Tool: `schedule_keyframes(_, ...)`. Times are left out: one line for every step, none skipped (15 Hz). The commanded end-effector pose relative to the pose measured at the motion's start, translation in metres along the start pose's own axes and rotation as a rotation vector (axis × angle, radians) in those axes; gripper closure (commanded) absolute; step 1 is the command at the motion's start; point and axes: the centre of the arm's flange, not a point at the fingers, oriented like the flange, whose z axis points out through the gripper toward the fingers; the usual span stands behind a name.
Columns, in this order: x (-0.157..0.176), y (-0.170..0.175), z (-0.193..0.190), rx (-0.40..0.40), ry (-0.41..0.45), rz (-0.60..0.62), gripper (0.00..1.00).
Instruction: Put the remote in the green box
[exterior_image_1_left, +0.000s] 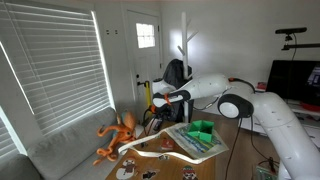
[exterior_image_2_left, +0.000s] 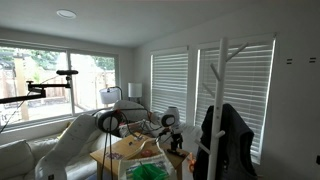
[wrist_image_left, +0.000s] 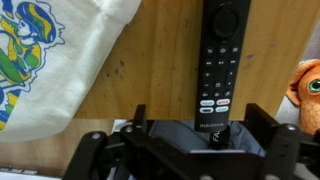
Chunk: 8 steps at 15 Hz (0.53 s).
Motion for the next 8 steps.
schedule_keyframes(-0.01, -0.011, 0.011, 0.003, -0.027, -0.019, 0.0)
schedule_keyframes(-0.012, -0.014, 0.015, 0.006, -0.033, -0.015, 0.0)
schedule_keyframes(-0.014, -0.017, 0.018, 0.012, -0.043, -0.011, 0.0)
schedule_keyframes(-0.015, -0.02, 0.021, 0.025, -0.048, -0.008, 0.0)
schedule_keyframes(-0.015, -0.024, 0.022, 0.038, -0.058, -0.004, 0.0)
schedule_keyframes(-0.016, -0.027, 0.024, 0.033, -0.066, -0.002, 0.02)
schedule_keyframes(-0.017, -0.029, 0.025, 0.027, -0.068, 0.0, 0.24)
schedule_keyframes(-0.018, -0.03, 0.028, 0.022, -0.069, -0.002, 0.26)
